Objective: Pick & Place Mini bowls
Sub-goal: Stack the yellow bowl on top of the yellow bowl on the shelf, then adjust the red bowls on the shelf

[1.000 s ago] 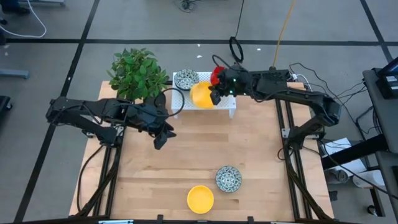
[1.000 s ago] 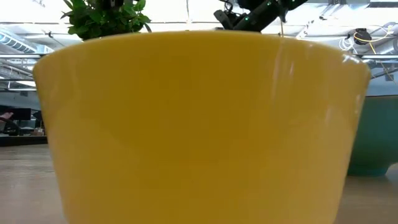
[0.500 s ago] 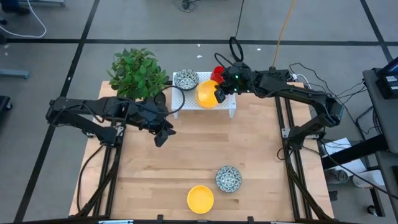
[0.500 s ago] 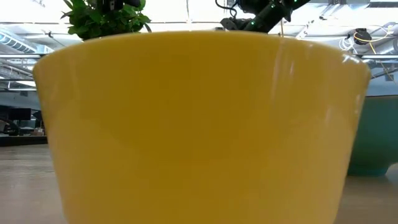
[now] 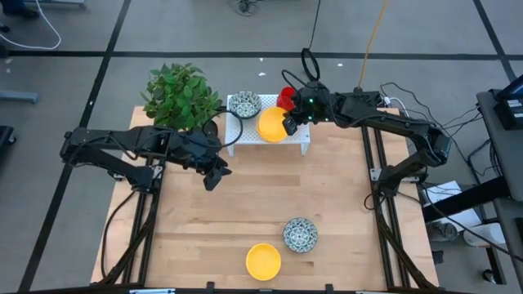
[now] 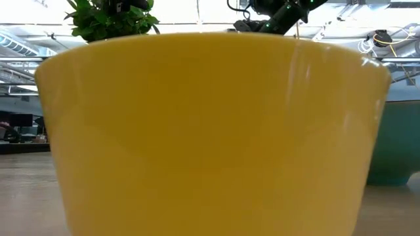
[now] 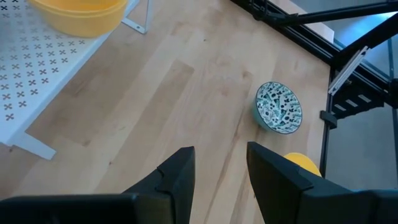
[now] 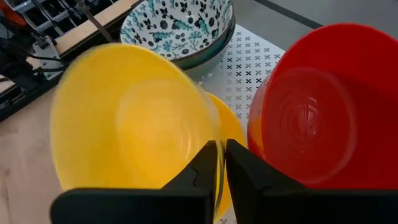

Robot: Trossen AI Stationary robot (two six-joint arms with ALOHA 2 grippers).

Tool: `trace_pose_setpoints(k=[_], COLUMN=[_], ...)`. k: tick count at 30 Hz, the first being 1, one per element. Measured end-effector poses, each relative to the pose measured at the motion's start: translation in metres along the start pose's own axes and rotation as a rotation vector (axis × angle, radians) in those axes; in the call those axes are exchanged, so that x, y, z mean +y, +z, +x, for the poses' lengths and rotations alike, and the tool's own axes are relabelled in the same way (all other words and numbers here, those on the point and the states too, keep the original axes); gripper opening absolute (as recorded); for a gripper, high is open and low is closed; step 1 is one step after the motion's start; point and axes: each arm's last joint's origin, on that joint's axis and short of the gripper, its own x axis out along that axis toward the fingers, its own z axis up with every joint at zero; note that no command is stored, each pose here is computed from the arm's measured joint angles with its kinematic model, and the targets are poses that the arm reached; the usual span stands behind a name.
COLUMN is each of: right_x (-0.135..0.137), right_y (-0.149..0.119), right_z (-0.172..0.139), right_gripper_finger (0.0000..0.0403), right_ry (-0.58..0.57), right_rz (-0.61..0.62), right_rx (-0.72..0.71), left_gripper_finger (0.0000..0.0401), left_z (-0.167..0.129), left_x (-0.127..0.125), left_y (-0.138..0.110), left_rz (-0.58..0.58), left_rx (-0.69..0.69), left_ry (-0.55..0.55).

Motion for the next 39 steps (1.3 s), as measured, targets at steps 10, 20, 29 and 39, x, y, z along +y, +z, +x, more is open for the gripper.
trace_pose_setpoints(k=[10, 20, 29, 39], right_x=[0.0, -0.01, -0.011, -0.028], right_y=[0.003, 0.021, 0.029, 0.021], right_z=[0.0, -0.016, 0.015, 0.052], right_gripper_finger=[0.0089, 0.0132, 0.0132, 0.0132], right_ry=[0.003, -0.165, -0.2, -0.258], right_rz=[-0.03, 0.025, -0.009, -0.076], right_rx=[-0.026, -0.232, -0.353, -0.279], left_gripper_finger=[0.0147, 0.0147, 0.0147, 0.0147], left_z=[0.0, 0.0, 0.0, 0.0], left_x=[0.0, 0.0, 0.0, 0.0], left_y=[0.0, 0.0, 0.0, -0.001], left_rz=[-0.006, -0.009, -0.011, -0.052], left_rx=[0.004, 0.005, 0.003, 0.004], left_ry=[0.003, 0.003, 0.004, 0.004])
